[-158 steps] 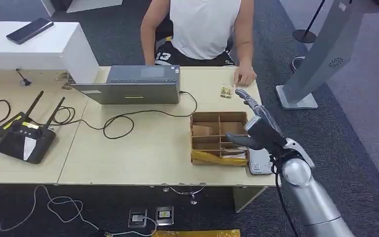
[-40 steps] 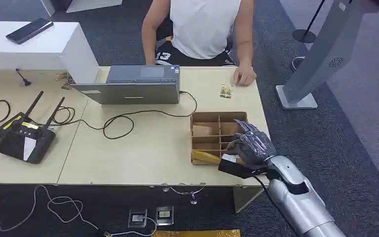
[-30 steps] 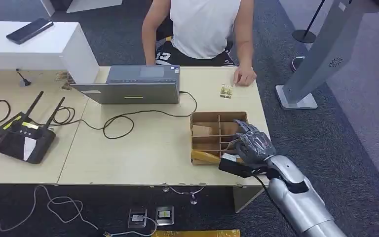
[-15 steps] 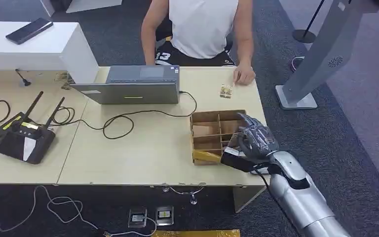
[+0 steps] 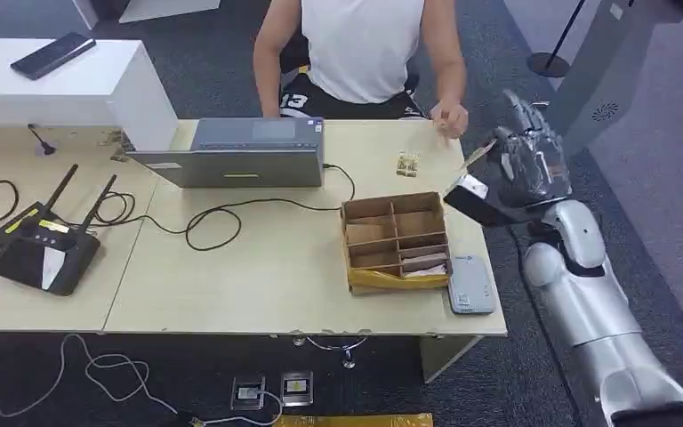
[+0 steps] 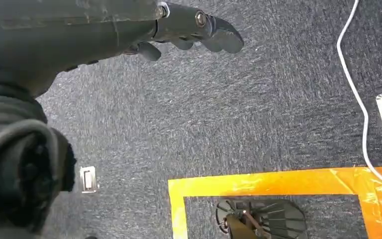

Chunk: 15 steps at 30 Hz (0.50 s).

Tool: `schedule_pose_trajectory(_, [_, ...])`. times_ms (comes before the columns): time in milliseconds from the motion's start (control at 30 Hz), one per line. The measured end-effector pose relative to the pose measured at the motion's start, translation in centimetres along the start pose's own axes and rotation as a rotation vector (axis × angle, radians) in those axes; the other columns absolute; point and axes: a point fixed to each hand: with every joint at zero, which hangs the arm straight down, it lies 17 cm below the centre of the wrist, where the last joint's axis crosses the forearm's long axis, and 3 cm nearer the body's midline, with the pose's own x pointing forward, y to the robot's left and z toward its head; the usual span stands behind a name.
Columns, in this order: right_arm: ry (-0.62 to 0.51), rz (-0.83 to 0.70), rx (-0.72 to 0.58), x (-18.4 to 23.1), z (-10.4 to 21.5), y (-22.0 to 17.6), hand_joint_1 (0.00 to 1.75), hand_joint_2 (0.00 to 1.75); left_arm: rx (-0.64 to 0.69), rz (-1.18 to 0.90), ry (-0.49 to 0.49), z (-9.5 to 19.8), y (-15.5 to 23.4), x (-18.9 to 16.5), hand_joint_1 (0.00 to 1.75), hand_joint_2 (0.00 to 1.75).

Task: Pass the card to the sensor for recognition and then transmit it.

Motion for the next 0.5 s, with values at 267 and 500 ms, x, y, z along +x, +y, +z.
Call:
schedule_pose_trajectory(267, [-0.018, 0.017, -0.086, 0.0, -3.1, -4.9, 1.75, 1.75, -0.008, -0.006, -0.012, 0.1, -0.6, 0.6, 0.0, 0.0])
schedule_pose_trajectory(500, [-0.046, 0.017, -0.09, 0.6, -4.9, -5.2, 1.75, 1.75, -0.031, -0.024, -0.032, 0.0, -1.0, 1.9, 0.0, 0.0])
